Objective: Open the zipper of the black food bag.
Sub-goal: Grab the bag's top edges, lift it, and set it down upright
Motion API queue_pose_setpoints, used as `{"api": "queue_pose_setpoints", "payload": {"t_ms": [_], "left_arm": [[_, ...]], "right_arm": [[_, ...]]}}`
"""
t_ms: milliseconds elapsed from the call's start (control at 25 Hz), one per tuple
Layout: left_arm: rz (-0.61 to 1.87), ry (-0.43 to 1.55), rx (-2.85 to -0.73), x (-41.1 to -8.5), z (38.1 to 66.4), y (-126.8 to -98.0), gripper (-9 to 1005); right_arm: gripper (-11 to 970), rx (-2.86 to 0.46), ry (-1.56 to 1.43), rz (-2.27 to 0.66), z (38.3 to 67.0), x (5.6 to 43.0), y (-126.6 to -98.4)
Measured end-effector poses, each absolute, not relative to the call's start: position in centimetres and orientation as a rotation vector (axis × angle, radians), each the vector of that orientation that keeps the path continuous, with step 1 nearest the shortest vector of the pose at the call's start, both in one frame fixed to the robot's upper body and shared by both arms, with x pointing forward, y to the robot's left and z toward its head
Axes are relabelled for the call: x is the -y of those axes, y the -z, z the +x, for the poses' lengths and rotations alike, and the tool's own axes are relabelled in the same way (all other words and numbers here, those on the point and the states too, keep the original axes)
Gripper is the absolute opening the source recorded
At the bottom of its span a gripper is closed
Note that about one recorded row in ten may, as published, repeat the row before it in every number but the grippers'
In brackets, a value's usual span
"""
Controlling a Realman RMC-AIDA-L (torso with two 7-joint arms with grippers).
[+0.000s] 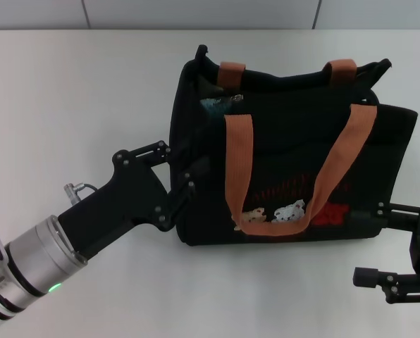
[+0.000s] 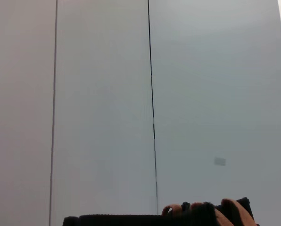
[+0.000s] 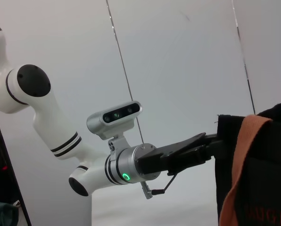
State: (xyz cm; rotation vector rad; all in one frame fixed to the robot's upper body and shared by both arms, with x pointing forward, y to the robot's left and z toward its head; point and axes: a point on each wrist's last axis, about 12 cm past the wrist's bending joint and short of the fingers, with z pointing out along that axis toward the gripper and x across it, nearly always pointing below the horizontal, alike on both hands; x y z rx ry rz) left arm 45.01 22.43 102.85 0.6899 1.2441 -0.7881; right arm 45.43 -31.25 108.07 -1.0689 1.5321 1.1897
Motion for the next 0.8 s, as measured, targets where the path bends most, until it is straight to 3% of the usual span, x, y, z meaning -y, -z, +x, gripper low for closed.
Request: {"api": "queue_pose_setpoints", "payload": {"t_ms": [480,720,800], "left_arm": [[0.691,0.755,-1.139,-22.6,47.1,-104.7,215],[0.734,0.72,-1.053,-22.9,48.9,-106.3,207],[0.772,0.703,-0.984,-23.1,50.1,-107.5,208]], "right_arm": [[766,-1.444,-1.157,-0.976,45.9,31.6,-109.2],[765,-1.338,-1.079,-0.827,47.5,33.2,-112.2],[764,-1.385,-1.026,-0.795,49.2,34.0,-114.4]]}}
